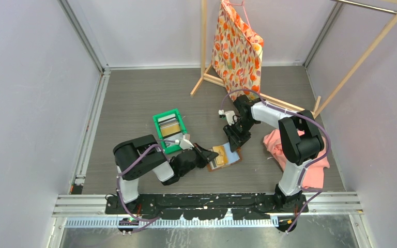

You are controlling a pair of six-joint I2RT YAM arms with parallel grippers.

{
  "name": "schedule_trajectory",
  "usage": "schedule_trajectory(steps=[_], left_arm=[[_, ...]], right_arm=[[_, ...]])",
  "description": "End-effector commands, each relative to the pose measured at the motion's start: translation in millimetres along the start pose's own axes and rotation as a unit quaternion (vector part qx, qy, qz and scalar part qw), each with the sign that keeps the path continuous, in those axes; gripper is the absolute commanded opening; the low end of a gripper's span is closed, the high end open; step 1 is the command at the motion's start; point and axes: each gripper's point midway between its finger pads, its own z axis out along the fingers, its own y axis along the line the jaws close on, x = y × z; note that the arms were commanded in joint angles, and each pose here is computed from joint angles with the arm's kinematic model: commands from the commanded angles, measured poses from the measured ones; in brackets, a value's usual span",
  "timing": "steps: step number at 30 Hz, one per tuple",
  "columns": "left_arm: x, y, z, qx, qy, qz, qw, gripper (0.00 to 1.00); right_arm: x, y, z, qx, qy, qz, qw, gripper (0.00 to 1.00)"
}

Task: Put the credit cards into the card holder
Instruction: Insert the credit card into the card holder.

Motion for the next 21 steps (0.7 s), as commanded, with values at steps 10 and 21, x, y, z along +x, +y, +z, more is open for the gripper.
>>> schedule_trajectory(steps=[10,21], left_arm=[[-7,41,-4,-0.078,-0.018,0.053,0.995,0.00],[12,25,10,-0.053,0.000,0.043,0.998,0.01]], right_arm=[[-10,9,-3,-0.016,-0.008,-0.006,1.000,0.47],[-11,11,-3,-0.022,-0.009,-0.005,1.000,0.47]])
